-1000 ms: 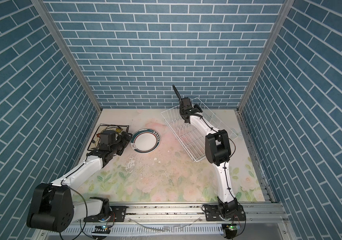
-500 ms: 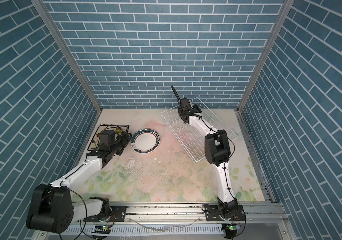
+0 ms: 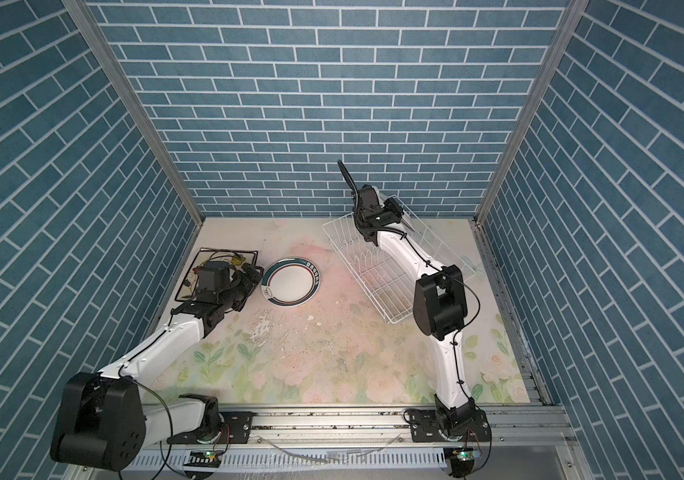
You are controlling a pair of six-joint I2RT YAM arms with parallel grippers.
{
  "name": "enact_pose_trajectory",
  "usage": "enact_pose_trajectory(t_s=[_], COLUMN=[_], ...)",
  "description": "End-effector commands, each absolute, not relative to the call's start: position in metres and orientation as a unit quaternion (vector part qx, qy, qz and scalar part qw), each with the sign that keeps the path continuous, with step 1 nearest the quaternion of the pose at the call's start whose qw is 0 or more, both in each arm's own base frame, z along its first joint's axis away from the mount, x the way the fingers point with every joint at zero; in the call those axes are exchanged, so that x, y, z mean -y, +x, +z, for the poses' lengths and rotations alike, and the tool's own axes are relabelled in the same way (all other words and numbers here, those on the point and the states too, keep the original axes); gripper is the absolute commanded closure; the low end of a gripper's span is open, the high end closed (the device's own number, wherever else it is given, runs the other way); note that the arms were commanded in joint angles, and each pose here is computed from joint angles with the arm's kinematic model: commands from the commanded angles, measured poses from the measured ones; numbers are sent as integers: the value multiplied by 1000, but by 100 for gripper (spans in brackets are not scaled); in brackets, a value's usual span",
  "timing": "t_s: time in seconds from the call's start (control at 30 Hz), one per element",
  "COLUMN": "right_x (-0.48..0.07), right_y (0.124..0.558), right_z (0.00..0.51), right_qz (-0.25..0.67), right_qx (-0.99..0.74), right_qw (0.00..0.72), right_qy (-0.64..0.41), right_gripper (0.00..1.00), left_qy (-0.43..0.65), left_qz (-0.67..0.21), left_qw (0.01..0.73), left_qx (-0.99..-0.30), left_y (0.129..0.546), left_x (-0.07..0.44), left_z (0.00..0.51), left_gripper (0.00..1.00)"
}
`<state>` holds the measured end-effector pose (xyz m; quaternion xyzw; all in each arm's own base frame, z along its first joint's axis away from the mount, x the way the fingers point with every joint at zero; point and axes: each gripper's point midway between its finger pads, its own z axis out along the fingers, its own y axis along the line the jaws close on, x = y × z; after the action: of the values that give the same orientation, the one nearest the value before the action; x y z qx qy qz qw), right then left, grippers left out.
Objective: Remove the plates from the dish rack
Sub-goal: 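Lift the orange-sunburst plate up out of the rack with the right gripper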
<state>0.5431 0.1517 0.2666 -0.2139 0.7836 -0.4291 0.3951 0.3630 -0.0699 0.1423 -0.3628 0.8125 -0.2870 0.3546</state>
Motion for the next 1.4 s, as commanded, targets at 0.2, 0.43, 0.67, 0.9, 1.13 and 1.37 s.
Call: enact_pose_trajectory(t_s=[0.2, 0.43, 0.67, 0.9, 1.13, 1.37], right_x=[-167, -173, -177, -192, -226, -240], right_y=[500, 480, 460, 451, 442, 444], right_z=[396, 412, 396, 363, 333, 310], right_qz=[-386, -349, -84, 216, 336, 382], right_qx=[-743, -753, -829, -844, -844, -844], right_qw=[521, 534, 540, 489, 417, 376], right_qy=[-163, -162, -118, -38, -18, 6], right_gripper=[100, 100, 100, 100, 100, 100], left_qy=[-348, -341, -341, -337, -325, -299], left_qz=[-294, -313, -318, -322, -341, -377], left_qw=[367, 374, 381, 386, 386, 395], left_qx=[-811, -804, -798, -796, -793, -783], left_y=[365, 368, 369, 369, 374, 377], left_x=[71, 75, 75, 76, 83, 94], left_z=[145, 148, 151, 155, 158, 167], left_gripper=[4, 4, 4, 4, 4, 4])
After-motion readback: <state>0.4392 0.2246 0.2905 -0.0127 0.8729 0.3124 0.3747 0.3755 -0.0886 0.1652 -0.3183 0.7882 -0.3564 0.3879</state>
